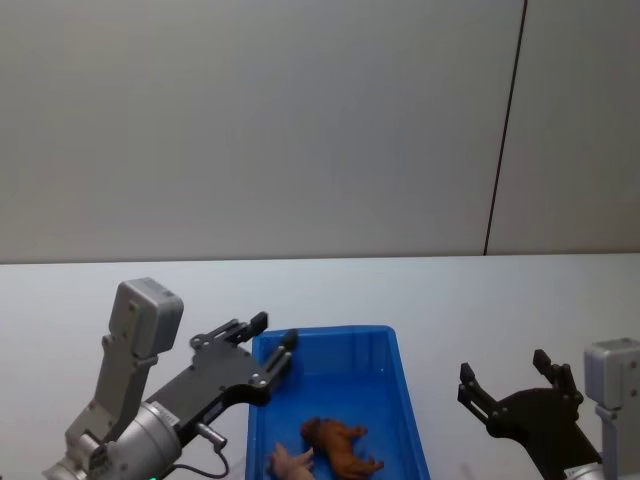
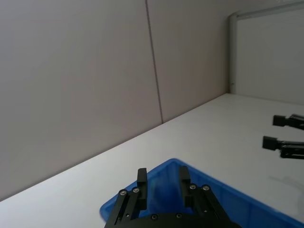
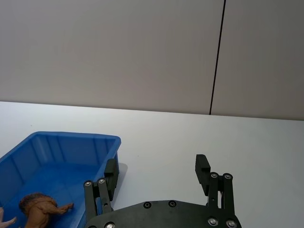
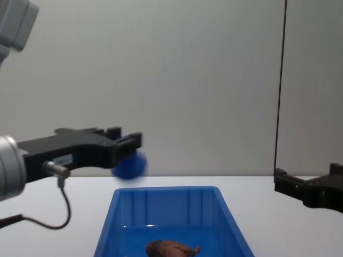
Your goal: Pick up the two dolls from the table and place them into the box.
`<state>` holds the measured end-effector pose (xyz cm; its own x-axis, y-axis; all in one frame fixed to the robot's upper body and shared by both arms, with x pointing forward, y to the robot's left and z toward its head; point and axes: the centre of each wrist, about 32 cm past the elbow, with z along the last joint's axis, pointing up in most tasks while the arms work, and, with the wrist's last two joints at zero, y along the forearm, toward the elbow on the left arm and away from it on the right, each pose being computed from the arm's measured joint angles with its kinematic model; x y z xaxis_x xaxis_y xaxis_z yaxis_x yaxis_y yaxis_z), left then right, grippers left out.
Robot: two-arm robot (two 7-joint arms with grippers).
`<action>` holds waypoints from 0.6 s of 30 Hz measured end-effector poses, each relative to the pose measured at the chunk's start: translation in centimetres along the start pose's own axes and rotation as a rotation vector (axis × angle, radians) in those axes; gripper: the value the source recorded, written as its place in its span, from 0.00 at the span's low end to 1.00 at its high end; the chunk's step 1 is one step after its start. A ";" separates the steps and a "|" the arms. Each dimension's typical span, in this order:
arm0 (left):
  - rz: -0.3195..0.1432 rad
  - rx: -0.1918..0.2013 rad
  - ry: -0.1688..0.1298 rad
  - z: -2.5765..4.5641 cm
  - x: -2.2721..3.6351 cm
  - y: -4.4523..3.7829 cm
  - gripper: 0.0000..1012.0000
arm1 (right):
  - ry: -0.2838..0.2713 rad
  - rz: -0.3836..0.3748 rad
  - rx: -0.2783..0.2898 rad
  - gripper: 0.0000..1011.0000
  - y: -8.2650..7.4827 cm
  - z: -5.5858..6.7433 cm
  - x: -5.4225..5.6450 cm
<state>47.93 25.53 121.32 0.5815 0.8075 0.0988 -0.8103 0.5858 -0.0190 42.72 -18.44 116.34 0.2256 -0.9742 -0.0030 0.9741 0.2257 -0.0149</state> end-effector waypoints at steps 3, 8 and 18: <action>-0.043 -0.023 0.013 0.01 -0.02 -0.53 0.48 | 0.000 0.000 0.000 0.99 0.0 0.0 0.0; -0.106 -0.055 0.035 0.01 -0.09 -1.36 0.62 | 0.000 0.000 0.000 0.99 0.0 0.0 0.0; -0.195 -0.100 0.065 -0.04 -0.33 -2.63 0.92 | 0.000 0.000 0.000 0.99 0.0 0.0 0.0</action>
<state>49.87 23.72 121.30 0.7325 0.6792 0.0456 -0.6727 0.7325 -0.1046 42.72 -18.44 116.34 0.2257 -0.9742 -0.0030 0.9741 0.2257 -0.0148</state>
